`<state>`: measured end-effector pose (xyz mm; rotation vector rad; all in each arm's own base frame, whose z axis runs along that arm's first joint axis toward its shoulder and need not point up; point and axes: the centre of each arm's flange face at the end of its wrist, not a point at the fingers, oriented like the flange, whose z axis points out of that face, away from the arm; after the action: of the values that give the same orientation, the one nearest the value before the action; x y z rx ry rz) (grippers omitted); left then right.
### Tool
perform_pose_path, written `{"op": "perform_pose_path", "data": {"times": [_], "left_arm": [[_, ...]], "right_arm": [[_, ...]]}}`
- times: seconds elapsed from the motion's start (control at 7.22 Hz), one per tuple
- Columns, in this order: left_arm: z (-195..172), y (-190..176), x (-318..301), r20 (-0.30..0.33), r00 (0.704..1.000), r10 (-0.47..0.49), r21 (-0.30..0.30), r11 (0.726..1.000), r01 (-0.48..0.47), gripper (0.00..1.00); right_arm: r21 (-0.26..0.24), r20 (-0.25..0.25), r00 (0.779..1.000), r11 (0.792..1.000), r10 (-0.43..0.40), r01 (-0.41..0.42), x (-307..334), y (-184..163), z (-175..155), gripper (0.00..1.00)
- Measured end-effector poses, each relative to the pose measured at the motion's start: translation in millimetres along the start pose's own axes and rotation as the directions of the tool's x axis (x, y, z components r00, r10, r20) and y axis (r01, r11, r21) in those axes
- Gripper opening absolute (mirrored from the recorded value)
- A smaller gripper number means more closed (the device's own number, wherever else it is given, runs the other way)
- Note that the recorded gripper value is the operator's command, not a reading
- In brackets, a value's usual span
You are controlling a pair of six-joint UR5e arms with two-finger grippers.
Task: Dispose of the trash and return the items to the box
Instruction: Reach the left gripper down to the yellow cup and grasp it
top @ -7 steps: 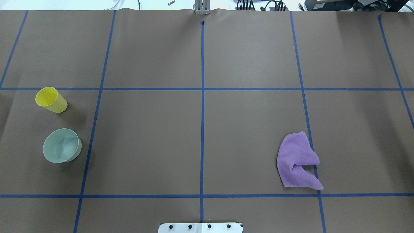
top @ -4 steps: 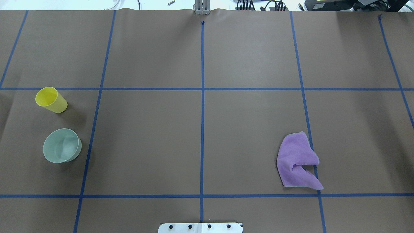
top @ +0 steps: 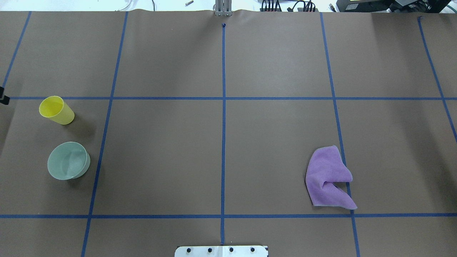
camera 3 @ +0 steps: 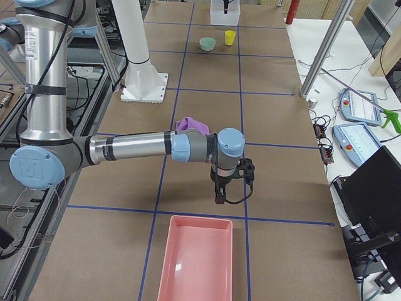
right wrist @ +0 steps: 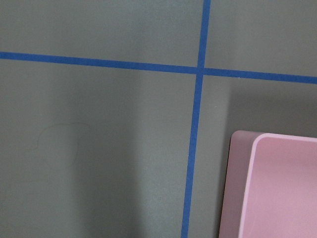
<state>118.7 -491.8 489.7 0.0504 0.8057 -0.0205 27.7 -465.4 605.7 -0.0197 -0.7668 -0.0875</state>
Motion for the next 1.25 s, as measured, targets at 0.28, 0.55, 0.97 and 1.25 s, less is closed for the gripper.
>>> {"op": "perform_pose_path", "data": {"times": [0.28, 0.55, 0.97, 1.25], "left_arm": [[38, -13, 53, 0.034, 0.998, -0.048, -0.024, 0.999, 0.048, 0.98], [69, -19, 95, 0.045, 0.997, -0.061, -0.054, 0.997, 0.064, 0.97], [87, -30, 119, 0.068, 0.997, -0.029, -0.046, 0.998, 0.032, 0.97], [105, -45, 117, 0.070, 0.997, -0.019, -0.033, 0.999, 0.021, 0.97]], "right_arm": [[-0.003, 0.003, 1.000, 1.000, 0.003, -0.003, 1, 0, 1, 1.00], [-0.003, 0.007, 1.000, 1.000, 0.003, -0.003, 1, 0, 2, 1.00], [-0.005, 0.008, 1.000, 1.000, 0.005, -0.005, 1, 0, 2, 1.00], [-0.006, 0.008, 1.000, 1.000, 0.006, -0.005, 2, 1, 3, 1.00]]}}
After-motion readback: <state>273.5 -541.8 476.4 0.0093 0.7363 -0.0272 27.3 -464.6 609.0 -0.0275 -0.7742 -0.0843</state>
